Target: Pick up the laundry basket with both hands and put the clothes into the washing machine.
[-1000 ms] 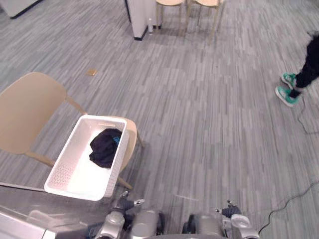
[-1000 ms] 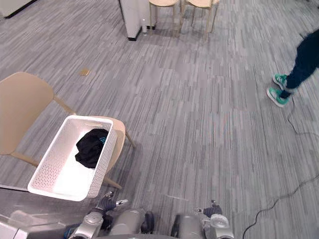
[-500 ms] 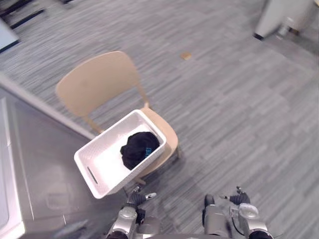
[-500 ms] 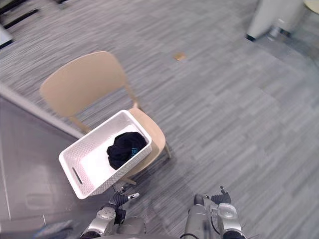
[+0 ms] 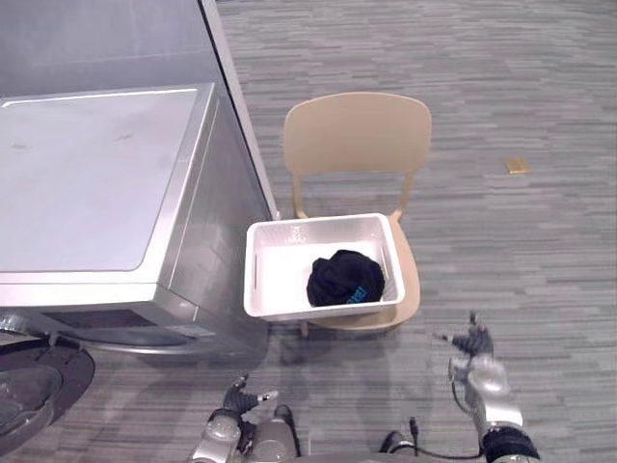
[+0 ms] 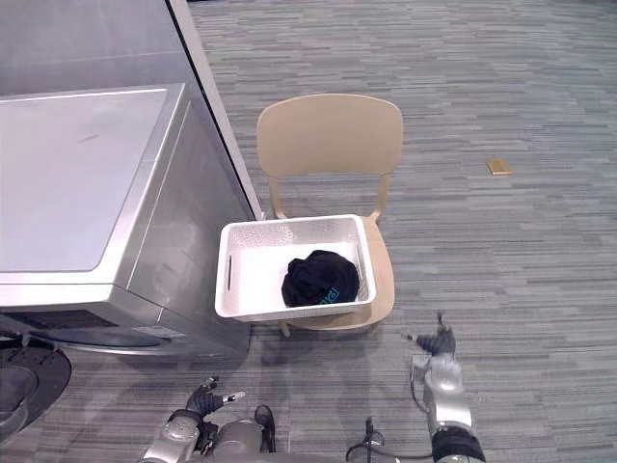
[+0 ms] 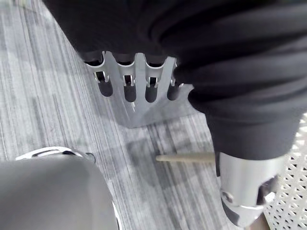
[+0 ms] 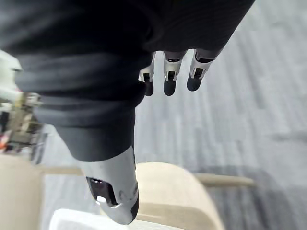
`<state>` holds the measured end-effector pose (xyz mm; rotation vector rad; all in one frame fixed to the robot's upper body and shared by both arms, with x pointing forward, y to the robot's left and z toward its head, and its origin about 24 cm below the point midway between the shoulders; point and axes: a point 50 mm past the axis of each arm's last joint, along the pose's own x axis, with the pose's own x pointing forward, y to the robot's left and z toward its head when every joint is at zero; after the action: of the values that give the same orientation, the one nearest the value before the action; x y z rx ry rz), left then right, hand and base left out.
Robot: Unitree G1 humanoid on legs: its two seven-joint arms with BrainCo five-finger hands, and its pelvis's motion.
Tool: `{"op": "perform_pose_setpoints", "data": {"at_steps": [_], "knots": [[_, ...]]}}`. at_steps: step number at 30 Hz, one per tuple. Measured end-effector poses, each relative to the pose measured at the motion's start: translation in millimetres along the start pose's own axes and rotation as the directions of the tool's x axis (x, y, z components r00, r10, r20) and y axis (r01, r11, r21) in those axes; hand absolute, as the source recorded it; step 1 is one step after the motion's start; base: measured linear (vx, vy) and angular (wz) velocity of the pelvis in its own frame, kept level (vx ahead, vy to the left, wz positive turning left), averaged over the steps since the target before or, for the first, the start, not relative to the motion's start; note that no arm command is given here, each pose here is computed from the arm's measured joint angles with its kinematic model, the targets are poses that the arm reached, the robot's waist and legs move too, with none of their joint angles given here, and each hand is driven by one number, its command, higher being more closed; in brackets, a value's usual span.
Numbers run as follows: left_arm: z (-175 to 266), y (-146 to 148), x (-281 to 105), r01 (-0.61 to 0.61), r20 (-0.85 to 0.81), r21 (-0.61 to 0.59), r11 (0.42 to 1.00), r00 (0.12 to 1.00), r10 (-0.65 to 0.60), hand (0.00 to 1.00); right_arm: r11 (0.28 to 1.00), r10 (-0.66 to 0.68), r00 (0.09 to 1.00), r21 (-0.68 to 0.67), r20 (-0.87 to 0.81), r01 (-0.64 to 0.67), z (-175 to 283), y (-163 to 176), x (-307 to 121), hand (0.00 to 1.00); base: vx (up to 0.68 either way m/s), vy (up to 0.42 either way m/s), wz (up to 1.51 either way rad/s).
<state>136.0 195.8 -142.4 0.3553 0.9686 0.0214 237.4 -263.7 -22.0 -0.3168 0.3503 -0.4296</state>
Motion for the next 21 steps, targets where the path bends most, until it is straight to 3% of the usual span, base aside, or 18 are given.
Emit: {"op": "perform_pose_setpoints", "data": {"at_steps": [4, 9, 14, 17, 21], "knots": [[-11.2, 8.8, -2.4, -0.021, -0.024, 0.016, 1.000, 0.999, 0.022, 0.00, 0.987, 0.002, 0.976, -0.157, 0.220, 0.034, 45.1, -14.9, 5.2, 0.00, -0.05, 0.041, -0.03], [-20.6, 15.6, -5.3, -0.030, -0.033, 0.033, 0.999, 0.999, 0.031, 0.00, 0.917, 0.206, 0.892, -0.397, 0.403, -0.033, 103.0, 3.0, 21.5, 0.00, -0.11, 0.045, 0.06], [-14.1, 16.2, -4.4, -0.019, 0.010, 0.021, 1.000, 1.000, 0.018, 0.00, 0.814, 0.354, 0.820, -0.580, 0.449, -0.033, 155.3, 20.1, 43.3, 0.00, -0.18, 0.052, 0.58], [-4.3, 14.5, -1.9, -0.020, 0.041, -0.003, 1.000, 0.999, 0.021, 0.00, 0.718, 0.396, 0.820, -0.696, 0.413, 0.003, 171.3, 19.6, 56.5, 0.00, -0.19, 0.051, 0.72], [-5.2, 21.6, -1.6, -0.067, 0.031, -0.074, 0.995, 0.997, 0.069, 0.00, 0.645, 0.411, 0.819, -0.763, 0.399, 0.048, 189.6, 24.0, 64.9, 0.00, -0.11, 0.017, 0.19]]}}
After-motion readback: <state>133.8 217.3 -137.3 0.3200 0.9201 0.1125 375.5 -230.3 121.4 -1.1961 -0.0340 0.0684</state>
